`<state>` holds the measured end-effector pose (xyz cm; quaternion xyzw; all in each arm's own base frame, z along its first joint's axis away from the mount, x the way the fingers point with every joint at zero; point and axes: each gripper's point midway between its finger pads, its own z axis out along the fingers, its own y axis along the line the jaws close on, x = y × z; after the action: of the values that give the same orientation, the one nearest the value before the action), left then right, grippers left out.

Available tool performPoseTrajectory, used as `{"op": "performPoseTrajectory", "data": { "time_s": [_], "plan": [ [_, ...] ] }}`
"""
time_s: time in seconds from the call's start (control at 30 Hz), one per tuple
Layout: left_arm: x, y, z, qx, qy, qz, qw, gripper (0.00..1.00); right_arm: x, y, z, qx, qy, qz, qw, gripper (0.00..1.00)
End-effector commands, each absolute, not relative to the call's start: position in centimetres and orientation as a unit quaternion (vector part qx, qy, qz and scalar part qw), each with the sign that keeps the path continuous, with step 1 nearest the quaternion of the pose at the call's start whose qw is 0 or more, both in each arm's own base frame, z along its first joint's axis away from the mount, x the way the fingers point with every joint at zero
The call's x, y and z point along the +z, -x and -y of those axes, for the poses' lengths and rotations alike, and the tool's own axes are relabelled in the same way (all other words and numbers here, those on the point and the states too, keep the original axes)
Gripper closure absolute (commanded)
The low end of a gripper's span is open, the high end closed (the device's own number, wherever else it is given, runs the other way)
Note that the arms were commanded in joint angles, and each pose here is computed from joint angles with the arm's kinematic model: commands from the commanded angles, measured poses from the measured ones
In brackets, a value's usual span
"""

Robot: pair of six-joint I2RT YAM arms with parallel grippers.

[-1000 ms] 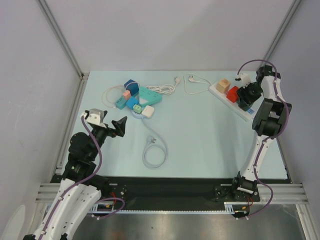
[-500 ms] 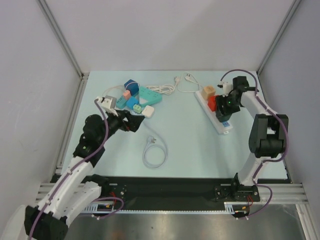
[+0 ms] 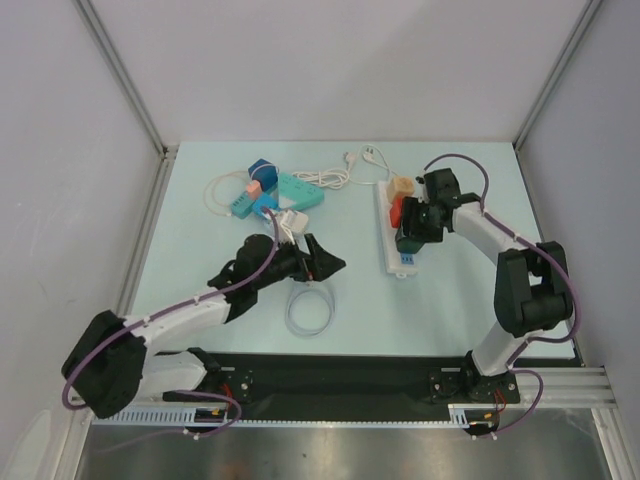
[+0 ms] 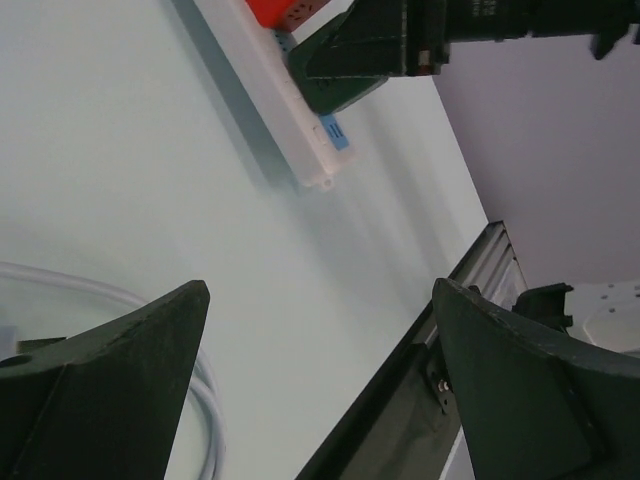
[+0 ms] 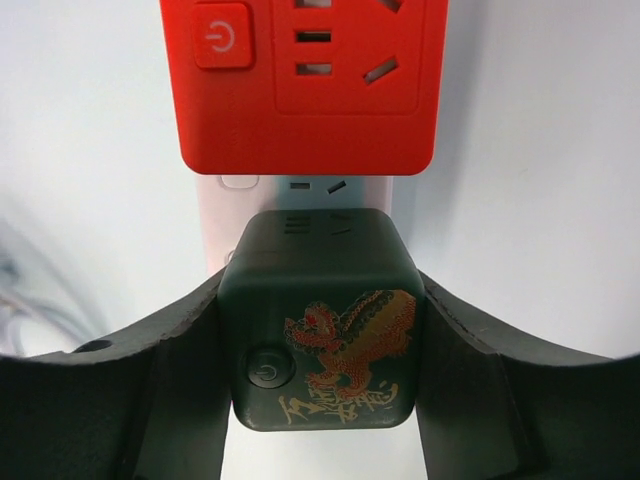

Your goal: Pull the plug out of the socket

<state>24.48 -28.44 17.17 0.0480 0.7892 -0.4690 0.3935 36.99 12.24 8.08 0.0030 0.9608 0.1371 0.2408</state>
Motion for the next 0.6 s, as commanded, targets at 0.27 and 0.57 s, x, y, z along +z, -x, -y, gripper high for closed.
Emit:
{"op": "performPoseTrajectory", "data": {
  "time_s": [0.27, 0.57],
  "plan": [
    [14.2, -27.6, 36.7, -0.495, -0.036, -0.792, 0.356, 0.01, 14.0, -37.0, -16.6, 0.255, -0.040, -0.914, 0.314, 1.00],
    [11.6, -28.2, 41.5, -0.475, -0.066, -0.820, 0.313, 0.02, 14.6, -35.9, -17.2, 0.305, -0.057, -0.899, 0.309, 1.00]
  ]
}}
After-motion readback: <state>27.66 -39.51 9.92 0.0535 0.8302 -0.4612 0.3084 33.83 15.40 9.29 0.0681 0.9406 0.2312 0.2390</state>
